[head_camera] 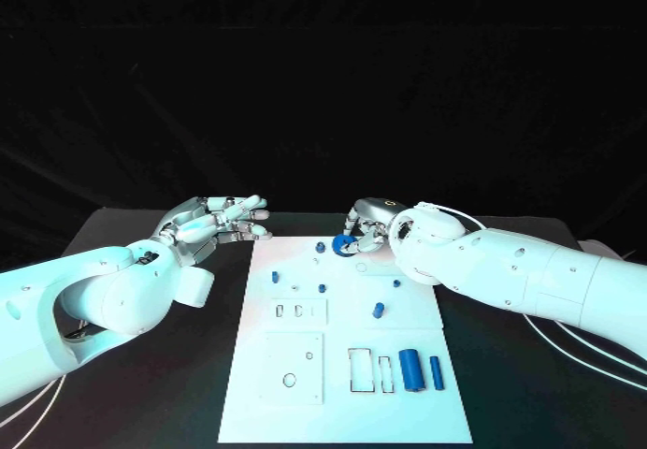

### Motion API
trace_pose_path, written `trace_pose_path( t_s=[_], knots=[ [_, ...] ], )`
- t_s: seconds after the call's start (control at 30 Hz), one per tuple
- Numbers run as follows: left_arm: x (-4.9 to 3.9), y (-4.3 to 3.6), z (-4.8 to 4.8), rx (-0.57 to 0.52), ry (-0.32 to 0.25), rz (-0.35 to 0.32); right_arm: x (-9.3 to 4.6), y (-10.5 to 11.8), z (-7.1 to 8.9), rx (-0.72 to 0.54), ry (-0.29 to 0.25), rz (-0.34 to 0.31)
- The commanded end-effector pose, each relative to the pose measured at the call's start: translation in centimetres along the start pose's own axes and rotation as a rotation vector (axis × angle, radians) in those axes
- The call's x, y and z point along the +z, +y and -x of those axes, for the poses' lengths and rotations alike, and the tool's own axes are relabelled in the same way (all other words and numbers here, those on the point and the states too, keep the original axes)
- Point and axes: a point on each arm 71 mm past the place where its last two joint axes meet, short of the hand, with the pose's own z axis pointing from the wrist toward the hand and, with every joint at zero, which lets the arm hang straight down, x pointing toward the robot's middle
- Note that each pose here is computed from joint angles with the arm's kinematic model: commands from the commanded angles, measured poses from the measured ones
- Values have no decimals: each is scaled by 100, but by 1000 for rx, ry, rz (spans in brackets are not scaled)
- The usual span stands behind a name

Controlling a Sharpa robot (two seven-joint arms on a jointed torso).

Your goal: Assemble the parts on the task board

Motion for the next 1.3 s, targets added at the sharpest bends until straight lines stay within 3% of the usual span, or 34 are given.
trace_pose_path(
  t_s=[0.03, 0.43, 0.67, 1.0, 1.3],
  knots=[
    [2, -10, -21, -5, 17, -3, -22, 1, -73, -69, 14, -6],
    [3, -9, -21, -6, 18, -2, -166, 224, 25, -117, -205, 107],
    [2, -9, -18, -6, 17, -3, -293, 338, 78, -120, -293, 145],
    [-1, -10, -18, -6, 18, -4, -428, 553, 72, -139, -319, 205],
    [0, -10, -26, -6, 20, -4, -429, 680, -71, -163, -288, 236]
  ],
)
